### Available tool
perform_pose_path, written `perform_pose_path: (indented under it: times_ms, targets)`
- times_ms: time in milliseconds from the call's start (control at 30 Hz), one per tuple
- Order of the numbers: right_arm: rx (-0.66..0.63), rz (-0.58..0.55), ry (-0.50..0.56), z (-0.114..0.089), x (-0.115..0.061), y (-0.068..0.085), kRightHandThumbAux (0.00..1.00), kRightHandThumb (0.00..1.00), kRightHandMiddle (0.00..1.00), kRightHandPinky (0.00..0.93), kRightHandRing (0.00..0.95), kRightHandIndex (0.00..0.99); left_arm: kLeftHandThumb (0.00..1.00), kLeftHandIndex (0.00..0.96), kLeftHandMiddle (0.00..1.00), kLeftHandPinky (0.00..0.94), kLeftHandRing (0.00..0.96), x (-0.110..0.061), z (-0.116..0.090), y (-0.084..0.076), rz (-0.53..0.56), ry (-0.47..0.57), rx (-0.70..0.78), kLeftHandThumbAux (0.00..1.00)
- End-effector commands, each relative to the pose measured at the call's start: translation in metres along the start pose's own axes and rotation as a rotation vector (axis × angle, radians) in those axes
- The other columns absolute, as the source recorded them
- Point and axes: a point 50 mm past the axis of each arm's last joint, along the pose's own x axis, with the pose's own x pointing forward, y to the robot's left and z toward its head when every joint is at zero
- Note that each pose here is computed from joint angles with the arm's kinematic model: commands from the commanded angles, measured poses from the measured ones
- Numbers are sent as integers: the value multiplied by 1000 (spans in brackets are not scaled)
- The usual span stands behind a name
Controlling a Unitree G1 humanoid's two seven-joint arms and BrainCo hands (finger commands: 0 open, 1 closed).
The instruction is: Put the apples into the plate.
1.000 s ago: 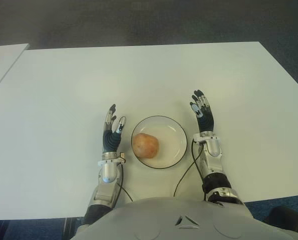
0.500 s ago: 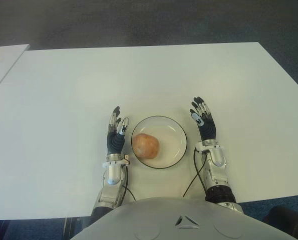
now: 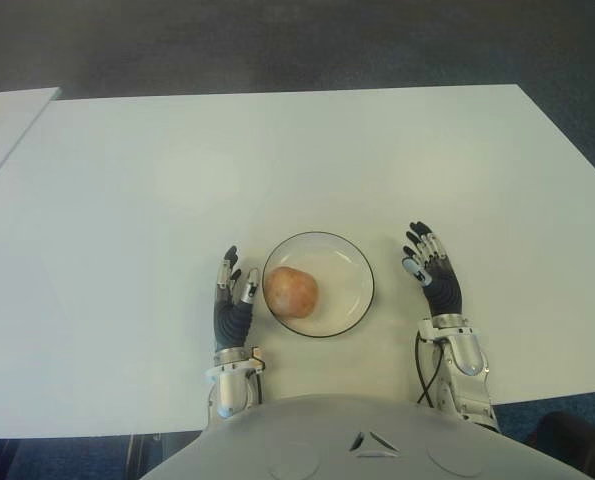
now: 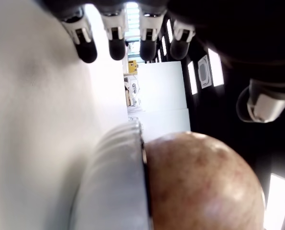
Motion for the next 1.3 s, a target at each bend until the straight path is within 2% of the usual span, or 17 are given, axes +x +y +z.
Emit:
perform_pose_path:
  times_ms: [33, 400, 667, 1000, 1300]
  targets:
    - [3, 28, 103, -8, -9, 0, 606, 164, 0, 0, 0, 0, 0, 0, 0, 8, 0, -7, -5, -3, 40, 87, -11, 410]
    - [-28, 84, 153, -2, -12, 0, 623, 139, 0, 0, 0, 0, 0, 0, 0, 0, 0, -10, 0, 0, 53, 177, -67, 444]
    - [-13, 116, 178, -10, -7, -1, 609, 126, 0, 0, 0, 0, 4, 0, 0, 0, 0, -13, 1, 1, 21, 199, -74, 418]
    - [30, 145, 179, -17, -4, 0, 619, 127, 0, 0, 0, 0, 0, 0, 0, 0, 0, -9, -2, -3, -39, 174, -120, 359]
    - [92, 142, 175, -22, -2, 3, 594, 128, 6, 0, 0, 0, 1, 0, 0, 0, 0, -10, 0, -6, -17, 102, -121, 320]
